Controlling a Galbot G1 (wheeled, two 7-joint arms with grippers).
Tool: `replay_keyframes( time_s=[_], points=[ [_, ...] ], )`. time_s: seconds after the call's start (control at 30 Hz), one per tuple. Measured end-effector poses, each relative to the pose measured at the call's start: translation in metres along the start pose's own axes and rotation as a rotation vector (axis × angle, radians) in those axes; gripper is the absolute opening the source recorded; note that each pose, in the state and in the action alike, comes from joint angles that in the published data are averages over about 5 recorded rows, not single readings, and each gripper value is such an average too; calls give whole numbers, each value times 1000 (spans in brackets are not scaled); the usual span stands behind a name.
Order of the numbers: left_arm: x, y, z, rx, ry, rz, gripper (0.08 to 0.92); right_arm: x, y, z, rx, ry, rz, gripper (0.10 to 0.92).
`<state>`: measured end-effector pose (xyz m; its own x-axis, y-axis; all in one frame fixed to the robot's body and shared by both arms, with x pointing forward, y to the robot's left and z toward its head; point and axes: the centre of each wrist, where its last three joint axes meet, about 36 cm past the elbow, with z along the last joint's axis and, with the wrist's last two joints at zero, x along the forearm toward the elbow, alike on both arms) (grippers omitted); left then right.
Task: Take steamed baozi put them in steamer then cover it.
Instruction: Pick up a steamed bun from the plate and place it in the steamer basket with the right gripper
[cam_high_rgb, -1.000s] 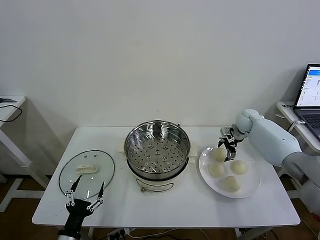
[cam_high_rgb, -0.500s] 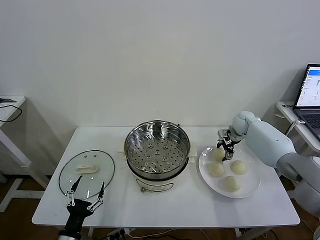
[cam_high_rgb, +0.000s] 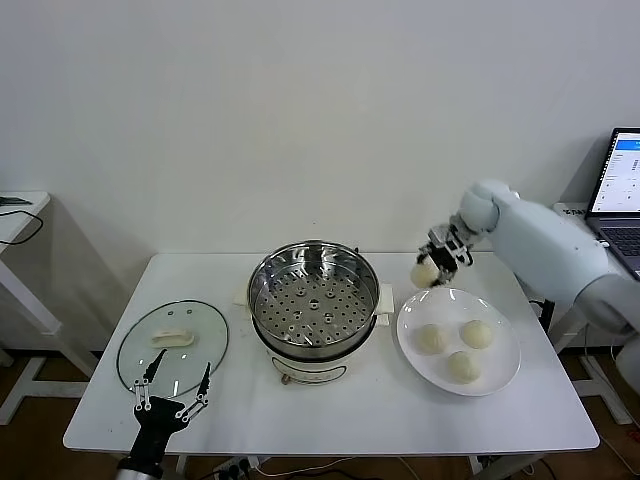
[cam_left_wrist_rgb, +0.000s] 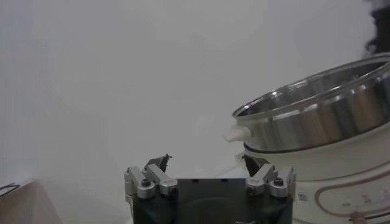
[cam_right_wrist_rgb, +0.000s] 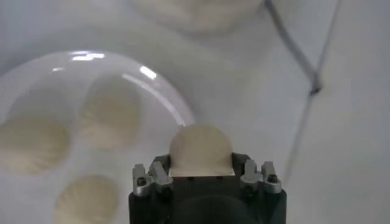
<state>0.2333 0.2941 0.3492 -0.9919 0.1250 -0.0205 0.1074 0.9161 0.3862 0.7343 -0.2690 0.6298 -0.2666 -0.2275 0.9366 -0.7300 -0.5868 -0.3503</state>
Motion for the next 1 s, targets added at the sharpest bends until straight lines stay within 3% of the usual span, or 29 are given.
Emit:
replay_keyframes(
  time_s=[0.17,0.4,0.67,1.0],
  points=[
    [1,0,0,0,-2,1,823,28,-43,-47,239,-28,35,670],
    [2,-1,0,2,0,-2,823,32,-84,-110,516,-55,33,670],
    [2,-1,3,3,1,-5,823,2,-106,-161,733,-57,-7,670],
    [4,0,4,1,3,-12,823,-49,-112,-188,823,-51,-54,670]
  ],
)
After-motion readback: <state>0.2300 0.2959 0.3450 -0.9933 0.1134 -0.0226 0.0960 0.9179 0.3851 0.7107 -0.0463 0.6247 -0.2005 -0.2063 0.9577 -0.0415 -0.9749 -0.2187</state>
